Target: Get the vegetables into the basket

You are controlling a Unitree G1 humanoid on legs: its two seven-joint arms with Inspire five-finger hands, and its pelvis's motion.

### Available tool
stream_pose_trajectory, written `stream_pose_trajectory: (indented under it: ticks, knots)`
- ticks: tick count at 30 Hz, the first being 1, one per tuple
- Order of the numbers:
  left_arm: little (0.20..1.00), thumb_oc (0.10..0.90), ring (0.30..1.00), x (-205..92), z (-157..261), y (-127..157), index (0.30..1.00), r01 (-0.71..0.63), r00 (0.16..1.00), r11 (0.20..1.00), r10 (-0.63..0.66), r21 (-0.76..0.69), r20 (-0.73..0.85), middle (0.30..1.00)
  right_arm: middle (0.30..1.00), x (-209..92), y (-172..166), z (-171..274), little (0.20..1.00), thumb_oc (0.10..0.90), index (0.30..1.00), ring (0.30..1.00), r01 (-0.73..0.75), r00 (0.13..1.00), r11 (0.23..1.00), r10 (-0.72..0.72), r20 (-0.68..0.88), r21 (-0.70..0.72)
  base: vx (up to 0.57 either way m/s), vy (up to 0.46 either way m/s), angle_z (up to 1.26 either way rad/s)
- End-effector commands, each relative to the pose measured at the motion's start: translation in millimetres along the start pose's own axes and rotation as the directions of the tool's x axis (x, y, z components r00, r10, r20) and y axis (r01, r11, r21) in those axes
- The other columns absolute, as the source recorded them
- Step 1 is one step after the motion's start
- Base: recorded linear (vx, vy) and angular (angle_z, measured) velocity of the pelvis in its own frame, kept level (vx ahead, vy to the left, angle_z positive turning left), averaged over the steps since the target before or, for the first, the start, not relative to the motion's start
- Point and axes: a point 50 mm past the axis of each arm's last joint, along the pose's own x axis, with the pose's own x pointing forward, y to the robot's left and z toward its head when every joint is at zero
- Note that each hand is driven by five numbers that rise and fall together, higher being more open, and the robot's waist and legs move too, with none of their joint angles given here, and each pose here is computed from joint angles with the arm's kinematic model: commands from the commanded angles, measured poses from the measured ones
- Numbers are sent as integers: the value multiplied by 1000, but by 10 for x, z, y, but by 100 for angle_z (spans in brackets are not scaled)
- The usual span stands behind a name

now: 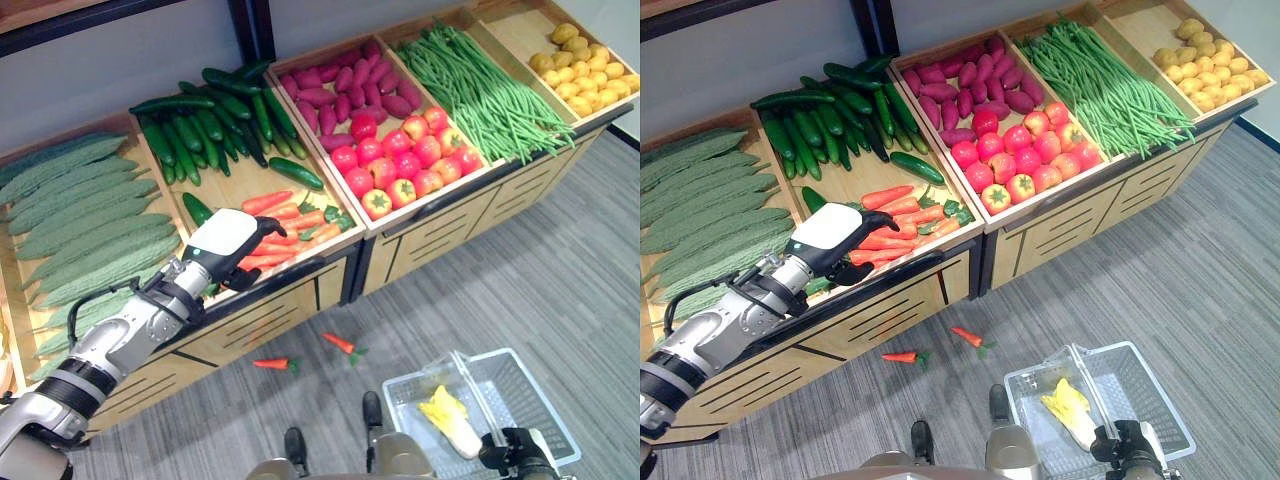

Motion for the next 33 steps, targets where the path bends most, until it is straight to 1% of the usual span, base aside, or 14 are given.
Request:
stream_pose_trajectory:
  ticks: [1,3,6,11,12,16,20,22,25,28,32,33]
  knots:
    - [1000,900,1000,209,-135,836,1000,-327,944,929,331,175,3,1000,300,23,-183,35,300,400,300,300,77,996,997,-77,33,-17,5,-33,-2]
    - [1000,900,1000,287,-230,848,1000,-313,942,917,334,248,-46,1000,300,33,-220,46,300,400,300,300,91,995,996,-91,32,-23,13,-35,-1]
    - [1000,900,1000,365,-297,893,1000,-301,939,900,338,316,-66,1000,300,41,-223,63,300,400,300,300,88,996,995,-87,33,-42,6,-7,-1]
    - [1000,900,1000,468,-413,933,1000,-280,929,883,348,376,-126,1000,300,40,-199,53,300,400,300,300,77,997,995,-76,28,-62,8,-7,-2]
    - [1000,900,1000,475,-411,934,1000,-281,929,883,349,377,-125,1000,300,40,-197,53,300,400,300,300,77,997,995,-76,28,-60,36,-23,-9]
    - [1000,900,1000,646,-478,936,1000,-250,918,889,344,384,-198,1000,300,69,-249,145,300,400,300,300,96,994,993,-93,49,-65,36,-23,-17]
    - [1000,900,1000,719,-562,928,1000,-284,866,902,386,325,-316,1000,300,88,-239,240,300,400,300,300,100,993,992,-94,75,-72,8,-35,-22]
    - [1000,900,1000,748,-616,970,1000,-290,832,893,413,344,-370,1000,300,103,-243,332,300,400,300,300,111,989,991,-103,104,-76,10,-64,-10]
    - [1000,900,1000,759,-648,985,1000,-286,814,893,418,349,-404,1000,300,114,-240,390,300,400,300,300,116,987,990,-107,118,-80,23,-48,-5]
    - [1000,900,1000,792,-684,934,1000,-202,812,910,363,362,-457,1000,300,128,-257,453,300,400,300,300,125,985,988,-114,131,-85,30,-37,-2]
    - [1000,900,1000,789,-731,770,1000,-89,807,938,265,335,-527,1000,300,143,-258,534,300,400,300,300,128,983,988,-115,143,-87,0,0,0]
    - [1000,900,1000,787,-739,677,1000,-23,809,950,201,311,-553,1000,300,148,-256,558,300,400,300,300,125,983,988,-111,147,-92,0,0,0]
